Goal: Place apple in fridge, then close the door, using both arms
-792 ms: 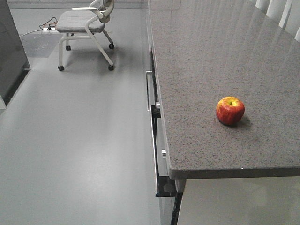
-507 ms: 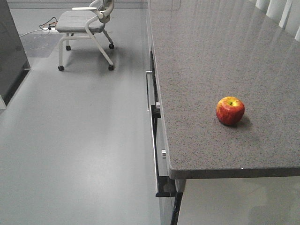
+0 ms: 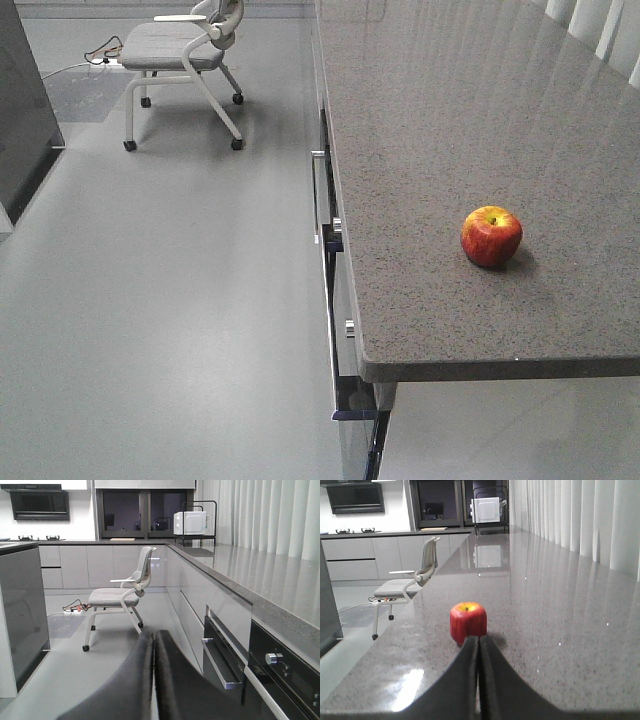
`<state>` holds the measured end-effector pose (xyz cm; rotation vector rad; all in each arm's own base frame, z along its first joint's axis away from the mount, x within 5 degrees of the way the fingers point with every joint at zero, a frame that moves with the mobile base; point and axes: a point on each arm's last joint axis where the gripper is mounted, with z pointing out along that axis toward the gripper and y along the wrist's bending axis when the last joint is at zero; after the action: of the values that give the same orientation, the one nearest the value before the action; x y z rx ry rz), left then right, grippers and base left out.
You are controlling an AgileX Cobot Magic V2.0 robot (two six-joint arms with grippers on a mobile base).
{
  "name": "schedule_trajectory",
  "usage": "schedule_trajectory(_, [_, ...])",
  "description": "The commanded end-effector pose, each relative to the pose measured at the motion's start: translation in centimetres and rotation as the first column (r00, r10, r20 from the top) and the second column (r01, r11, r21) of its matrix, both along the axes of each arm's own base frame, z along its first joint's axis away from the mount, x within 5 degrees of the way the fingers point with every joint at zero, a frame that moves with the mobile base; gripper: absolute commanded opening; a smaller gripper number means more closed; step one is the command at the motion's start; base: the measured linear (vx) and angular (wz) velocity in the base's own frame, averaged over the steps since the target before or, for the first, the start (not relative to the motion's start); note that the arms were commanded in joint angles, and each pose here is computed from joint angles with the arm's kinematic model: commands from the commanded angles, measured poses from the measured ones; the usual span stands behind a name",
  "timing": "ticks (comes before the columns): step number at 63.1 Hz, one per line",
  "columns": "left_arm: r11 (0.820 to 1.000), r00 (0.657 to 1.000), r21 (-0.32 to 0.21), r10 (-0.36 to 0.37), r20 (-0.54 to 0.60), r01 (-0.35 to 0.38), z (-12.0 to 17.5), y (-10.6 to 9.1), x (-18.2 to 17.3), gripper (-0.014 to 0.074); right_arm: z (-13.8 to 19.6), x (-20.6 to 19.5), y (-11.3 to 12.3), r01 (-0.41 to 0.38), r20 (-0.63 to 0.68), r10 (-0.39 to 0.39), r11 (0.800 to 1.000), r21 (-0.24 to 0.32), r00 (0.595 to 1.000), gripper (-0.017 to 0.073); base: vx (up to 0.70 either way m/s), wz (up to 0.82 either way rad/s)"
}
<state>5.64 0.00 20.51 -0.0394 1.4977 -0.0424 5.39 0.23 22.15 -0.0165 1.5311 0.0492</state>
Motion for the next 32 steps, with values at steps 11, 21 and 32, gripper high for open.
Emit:
schedule_trajectory(11, [1.000, 0.998, -0.016, -0.001, 0.070, 0.002, 0.1, 0.0, -0.1, -0.0006, 7.8, 0.3, -0.1, 0.011, -0.094, -0.016, 0.999, -0.045, 0.995, -0.0004, 0.00, 0.00])
schedule_trajectory(21, [1.000, 0.998, -0.016, -0.001, 0.070, 0.002, 0.1, 0.0, -0.1, -0.0006, 10.8, 1.5, -0.1, 0.006, -0.249, -0.017, 0.999, -0.045, 0.968, -0.0004, 0.00, 0.00])
schedule_trajectory(32, [1.000, 0.998, -0.016, -0.001, 0.070, 0.002, 0.1, 0.0, -0.1, -0.0006, 12.8, 3.4, 0.0, -0.003, -0.412, -0.020, 0.998, -0.056, 0.911, 0.0016, 0.00, 0.00])
